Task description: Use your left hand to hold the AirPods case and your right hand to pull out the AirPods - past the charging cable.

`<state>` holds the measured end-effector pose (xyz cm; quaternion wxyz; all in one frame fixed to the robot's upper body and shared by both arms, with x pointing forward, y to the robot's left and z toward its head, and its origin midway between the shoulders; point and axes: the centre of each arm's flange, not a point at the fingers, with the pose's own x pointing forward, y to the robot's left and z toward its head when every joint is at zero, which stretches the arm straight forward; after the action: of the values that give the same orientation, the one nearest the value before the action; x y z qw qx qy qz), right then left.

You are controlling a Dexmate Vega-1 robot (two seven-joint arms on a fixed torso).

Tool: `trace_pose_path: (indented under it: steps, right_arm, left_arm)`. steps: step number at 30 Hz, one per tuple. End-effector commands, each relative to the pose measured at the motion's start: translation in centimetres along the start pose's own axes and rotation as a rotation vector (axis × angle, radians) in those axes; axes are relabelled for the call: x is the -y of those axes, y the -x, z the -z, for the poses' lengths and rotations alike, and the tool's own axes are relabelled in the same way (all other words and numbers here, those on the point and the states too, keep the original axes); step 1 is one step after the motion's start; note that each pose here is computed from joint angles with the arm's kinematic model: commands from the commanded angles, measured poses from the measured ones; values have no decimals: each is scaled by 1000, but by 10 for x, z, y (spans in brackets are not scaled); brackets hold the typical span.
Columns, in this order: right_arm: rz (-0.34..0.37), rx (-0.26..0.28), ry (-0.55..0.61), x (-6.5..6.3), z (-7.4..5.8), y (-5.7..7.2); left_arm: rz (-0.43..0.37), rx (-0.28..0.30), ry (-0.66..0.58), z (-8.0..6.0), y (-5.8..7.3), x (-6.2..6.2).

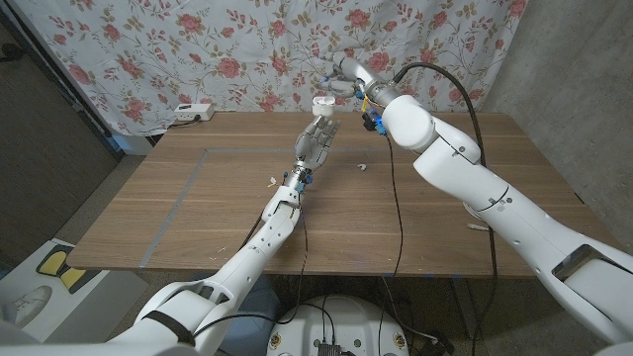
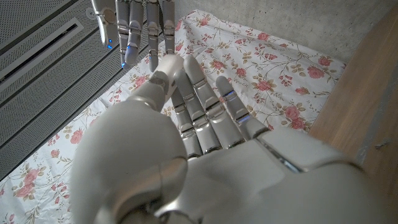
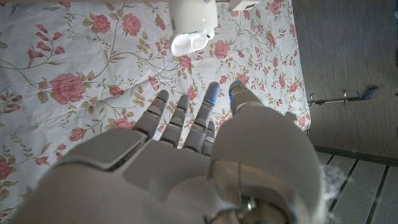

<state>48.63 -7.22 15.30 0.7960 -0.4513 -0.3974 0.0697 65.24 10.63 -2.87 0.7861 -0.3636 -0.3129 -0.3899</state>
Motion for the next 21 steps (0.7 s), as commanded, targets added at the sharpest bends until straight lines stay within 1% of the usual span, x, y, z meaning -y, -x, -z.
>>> trace_pose_path:
  steps: [1,8,11,13,17,19,21]
  right_arm:
    - [-27,7,69,-4,-8,-1]
    - [-55,-7,103,-5,-10,-2]
    - [-65,-14,127,-7,-11,-3]
    - [-69,-18,135,-8,-11,-4]
    - [-71,-31,146,-9,-11,-4]
    - [-69,-39,152,-9,-10,-5]
    - [-68,-48,158,-9,-10,-5]
  left_arm:
    - [4,-11,-53,-2,0,1]
    - [-7,-16,-91,-3,1,1]
    - [-1,-10,-78,-3,0,2]
    - [5,-12,-114,-5,0,2]
    - [10,-6,-89,-3,-1,2]
    - [11,-12,-109,-4,-1,2]
    - [16,-6,-87,-3,-1,3]
